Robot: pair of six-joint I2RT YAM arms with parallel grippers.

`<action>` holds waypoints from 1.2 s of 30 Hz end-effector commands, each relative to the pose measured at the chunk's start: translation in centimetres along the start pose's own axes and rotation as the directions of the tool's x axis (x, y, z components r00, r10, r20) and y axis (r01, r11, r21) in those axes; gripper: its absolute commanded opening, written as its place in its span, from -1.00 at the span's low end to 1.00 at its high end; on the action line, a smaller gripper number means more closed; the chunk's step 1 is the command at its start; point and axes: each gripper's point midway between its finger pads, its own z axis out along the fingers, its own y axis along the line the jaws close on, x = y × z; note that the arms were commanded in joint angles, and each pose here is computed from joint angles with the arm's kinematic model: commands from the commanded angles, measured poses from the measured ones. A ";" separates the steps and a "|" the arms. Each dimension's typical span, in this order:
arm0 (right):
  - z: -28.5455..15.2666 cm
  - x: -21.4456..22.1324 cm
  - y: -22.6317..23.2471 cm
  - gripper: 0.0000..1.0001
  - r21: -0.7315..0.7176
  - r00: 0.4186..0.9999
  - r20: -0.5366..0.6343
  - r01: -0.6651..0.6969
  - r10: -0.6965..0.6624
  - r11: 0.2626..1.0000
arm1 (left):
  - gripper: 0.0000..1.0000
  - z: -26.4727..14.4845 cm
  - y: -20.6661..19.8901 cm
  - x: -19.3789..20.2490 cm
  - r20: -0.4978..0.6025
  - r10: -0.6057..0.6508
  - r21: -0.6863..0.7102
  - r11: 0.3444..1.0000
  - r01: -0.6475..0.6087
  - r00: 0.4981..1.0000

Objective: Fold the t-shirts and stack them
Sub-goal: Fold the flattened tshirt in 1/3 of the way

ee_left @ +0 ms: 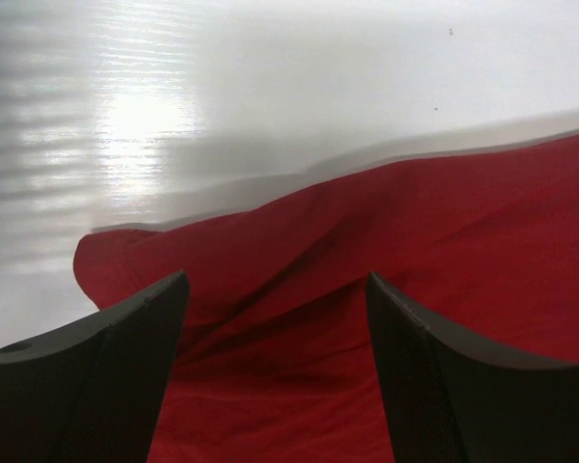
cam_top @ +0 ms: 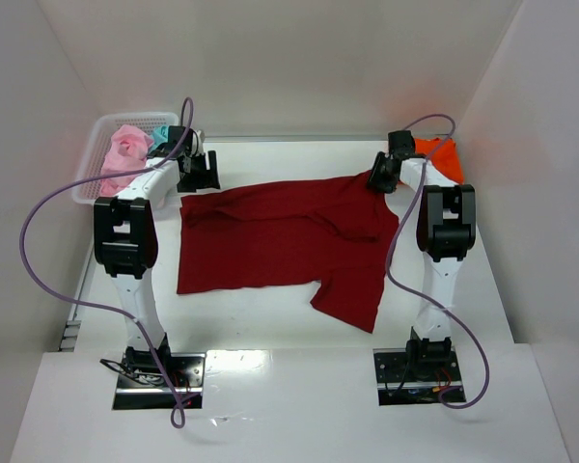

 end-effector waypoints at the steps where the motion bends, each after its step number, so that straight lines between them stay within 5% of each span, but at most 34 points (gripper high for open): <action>1: -1.1 -0.5 1.1 -0.31 -0.054 0.999 0.027 0.020 -0.019 0.998 | 0.63 -1.3 -0.5 -1.7 0.043 -0.020 -0.003 1.000 0.020 0.999; 5: -0.5 -0.3 0.9 -0.82 -0.048 0.999 0.019 0.028 -0.027 0.998 | 0.65 -2.0 -0.4 -1.9 0.055 -0.019 -0.009 1.000 0.019 0.998; 7: -1.1 -1.5 0.1 -0.90 -0.011 0.998 0.056 0.021 -0.021 1.000 | 0.65 -2.0 -0.4 -1.9 0.056 -0.019 -0.009 1.000 0.019 0.998; 14: -4.5 -5.3 -3.6 -0.95 0.007 0.989 0.138 -0.049 0.048 0.999 | 0.65 -1.7 -0.4 -0.9 0.026 -0.021 -0.005 1.000 0.021 0.999; 25: -4.4 -4.6 -3.3 -0.95 -0.024 0.992 0.125 -0.027 0.030 0.999 | 0.63 -0.9 0.2 0.8 -0.011 -0.043 -0.031 0.999 0.043 0.999; 32: -4.3 -3.6 -3.4 -0.95 -0.028 0.994 0.102 -0.020 0.022 0.999 | 0.27 0.9 -0.9 -1.0 0.009 -0.040 0.028 0.999 0.040 0.999; 36: -4.3 -3.6 -3.4 -0.95 -0.028 0.994 0.102 -0.020 0.022 0.999 | -0.08 1.3 -2.2 1.4 -0.058 -0.018 0.070 0.997 0.022 0.998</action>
